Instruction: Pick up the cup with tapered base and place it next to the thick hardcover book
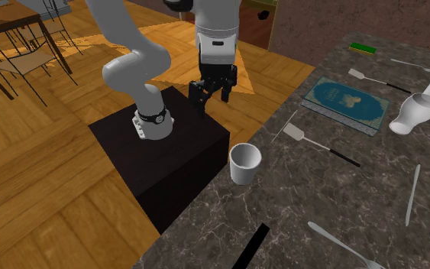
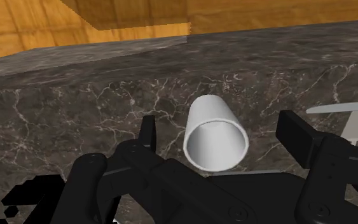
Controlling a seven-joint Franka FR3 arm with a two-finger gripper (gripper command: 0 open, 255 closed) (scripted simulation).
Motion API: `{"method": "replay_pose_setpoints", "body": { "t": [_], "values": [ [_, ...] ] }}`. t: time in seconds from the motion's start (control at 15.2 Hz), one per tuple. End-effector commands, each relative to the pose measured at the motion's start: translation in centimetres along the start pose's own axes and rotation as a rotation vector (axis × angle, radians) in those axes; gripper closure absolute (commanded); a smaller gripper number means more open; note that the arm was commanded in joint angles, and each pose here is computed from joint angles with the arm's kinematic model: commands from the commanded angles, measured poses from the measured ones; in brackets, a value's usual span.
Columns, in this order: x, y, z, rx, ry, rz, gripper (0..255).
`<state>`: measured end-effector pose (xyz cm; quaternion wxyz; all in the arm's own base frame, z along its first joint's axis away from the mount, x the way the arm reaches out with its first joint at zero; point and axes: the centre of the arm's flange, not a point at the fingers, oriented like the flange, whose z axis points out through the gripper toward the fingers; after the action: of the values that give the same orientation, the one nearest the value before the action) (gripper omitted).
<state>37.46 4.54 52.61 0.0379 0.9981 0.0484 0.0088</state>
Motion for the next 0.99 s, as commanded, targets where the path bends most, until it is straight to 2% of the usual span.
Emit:
{"method": "replay_pose_setpoints", "body": {
  "t": [0.0,0.79,0.92],
  "values": [
    [1.8,-1.1,1.7,-0.003,-0.002,0.003,0],
    [11.8,-8.1,12.4,-0.027,-0.024,0.016,0],
    [11.7,-8.1,13.4,-0.027,-0.024,0.016,0]
  ]
}}
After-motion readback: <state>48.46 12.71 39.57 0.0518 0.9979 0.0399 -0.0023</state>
